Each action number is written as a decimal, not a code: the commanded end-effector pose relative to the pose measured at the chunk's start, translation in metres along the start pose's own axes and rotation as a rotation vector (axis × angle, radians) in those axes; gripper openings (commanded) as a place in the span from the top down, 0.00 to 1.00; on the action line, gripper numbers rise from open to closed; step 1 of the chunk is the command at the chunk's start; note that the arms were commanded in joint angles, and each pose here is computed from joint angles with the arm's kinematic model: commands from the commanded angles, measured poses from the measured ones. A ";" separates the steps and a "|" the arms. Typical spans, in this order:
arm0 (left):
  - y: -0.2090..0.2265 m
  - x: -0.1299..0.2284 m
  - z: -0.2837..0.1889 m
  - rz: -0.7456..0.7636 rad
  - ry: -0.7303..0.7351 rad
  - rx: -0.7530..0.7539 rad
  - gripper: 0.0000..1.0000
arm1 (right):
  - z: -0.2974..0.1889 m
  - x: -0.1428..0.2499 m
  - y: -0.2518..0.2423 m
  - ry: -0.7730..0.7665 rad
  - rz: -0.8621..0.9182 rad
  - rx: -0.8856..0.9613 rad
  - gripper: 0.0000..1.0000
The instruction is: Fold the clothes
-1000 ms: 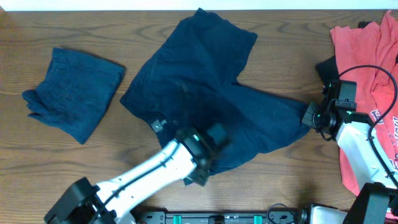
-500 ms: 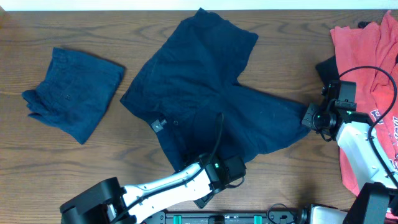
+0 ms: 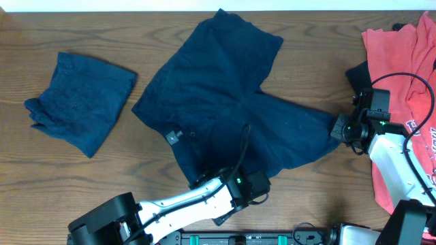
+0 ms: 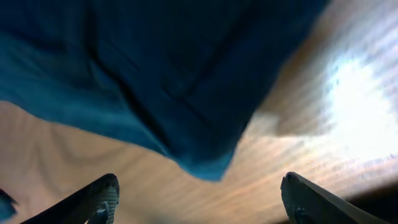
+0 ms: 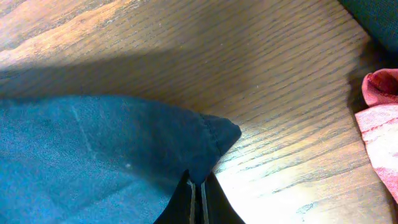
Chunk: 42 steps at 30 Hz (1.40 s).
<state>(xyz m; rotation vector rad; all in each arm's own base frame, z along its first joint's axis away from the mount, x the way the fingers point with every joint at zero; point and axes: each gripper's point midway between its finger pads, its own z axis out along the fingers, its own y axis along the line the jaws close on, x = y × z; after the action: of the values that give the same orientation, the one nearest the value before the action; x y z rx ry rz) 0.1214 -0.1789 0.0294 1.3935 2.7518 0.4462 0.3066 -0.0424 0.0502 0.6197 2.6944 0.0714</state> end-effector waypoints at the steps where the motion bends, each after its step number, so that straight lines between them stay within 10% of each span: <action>1: 0.008 -0.012 -0.003 0.064 -0.037 -0.052 0.12 | 0.002 0.001 -0.006 0.005 0.013 0.023 0.99; 11: -0.001 -0.017 0.020 0.107 -0.005 -0.048 0.12 | 0.002 0.001 -0.006 0.005 0.013 0.023 0.99; 23: -0.001 -0.011 0.023 0.107 0.055 -0.053 0.94 | 0.002 0.004 -0.007 0.018 0.013 0.027 0.99; 31: 0.010 -0.005 -0.045 -0.008 -0.011 0.002 0.94 | -0.032 0.000 -0.022 -0.034 0.077 0.036 0.99; 42: 0.014 0.011 -0.157 -0.213 -0.472 0.304 0.94 | -0.158 -0.032 -0.037 -0.333 0.133 0.002 0.99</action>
<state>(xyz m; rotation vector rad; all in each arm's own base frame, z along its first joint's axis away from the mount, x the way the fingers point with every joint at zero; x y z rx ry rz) 0.1077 -0.2023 0.1636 1.1778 2.6029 -0.1568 0.2578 -0.0801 0.1667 0.7746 2.4264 0.0252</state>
